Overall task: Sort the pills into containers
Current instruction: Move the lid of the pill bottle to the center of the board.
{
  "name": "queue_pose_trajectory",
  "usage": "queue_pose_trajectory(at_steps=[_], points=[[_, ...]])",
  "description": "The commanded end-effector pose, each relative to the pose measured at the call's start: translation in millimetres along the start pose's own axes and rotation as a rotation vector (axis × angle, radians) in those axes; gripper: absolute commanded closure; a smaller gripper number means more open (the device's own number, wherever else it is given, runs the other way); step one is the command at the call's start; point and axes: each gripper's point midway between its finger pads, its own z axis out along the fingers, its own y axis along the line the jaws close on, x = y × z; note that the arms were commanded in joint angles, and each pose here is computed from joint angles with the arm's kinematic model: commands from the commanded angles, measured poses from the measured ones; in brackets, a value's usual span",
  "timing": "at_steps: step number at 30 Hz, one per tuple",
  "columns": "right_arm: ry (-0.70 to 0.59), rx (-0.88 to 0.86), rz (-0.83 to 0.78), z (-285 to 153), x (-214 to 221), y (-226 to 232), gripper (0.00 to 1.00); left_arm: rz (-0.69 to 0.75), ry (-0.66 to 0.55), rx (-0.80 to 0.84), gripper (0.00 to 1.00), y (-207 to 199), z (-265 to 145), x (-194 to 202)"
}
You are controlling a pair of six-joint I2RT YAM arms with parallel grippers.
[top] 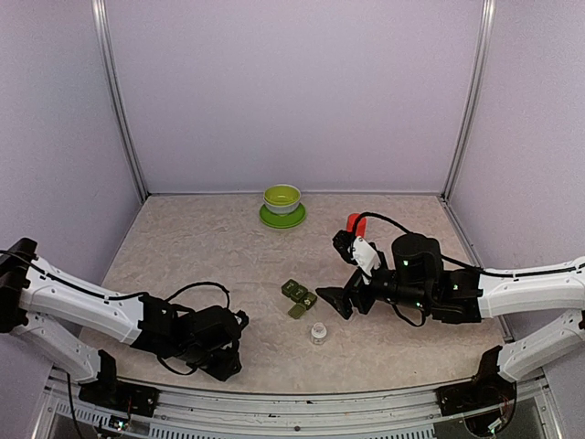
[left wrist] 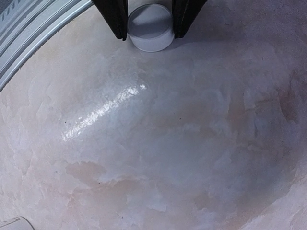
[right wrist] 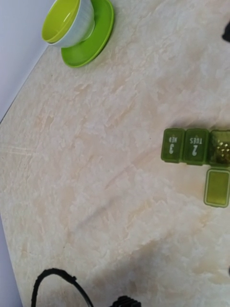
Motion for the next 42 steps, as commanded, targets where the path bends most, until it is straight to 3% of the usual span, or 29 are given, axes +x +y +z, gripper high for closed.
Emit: queue_pose_trajectory(at_steps=[1,8,25,31,36,39,42], points=[[-0.04,0.01,0.019,-4,-8,-4,0.0,0.022,-0.002,-0.029,0.8,4,1,1],[-0.039,0.022,0.019,-4,-7,-6,0.0,0.057,-0.042,-0.089,0.8,7,4,-17],[-0.038,0.029,0.06,-11,3,-7,0.0,0.049,-0.168,-0.046,0.75,36,36,-158],[-0.03,0.039,0.073,-14,9,-9,0.0,0.028,-0.178,-0.042,0.63,47,39,-172],[-0.023,0.04,0.082,-15,14,-9,0.0,0.02,-0.228,-0.032,0.4,44,21,-185],[-0.025,0.046,0.088,-16,15,-10,0.0,0.026,-0.281,-0.021,0.32,37,0,-195],[-0.025,0.078,0.108,-18,18,-16,0.0,0.074,-0.351,0.037,0.2,11,-26,-203]])
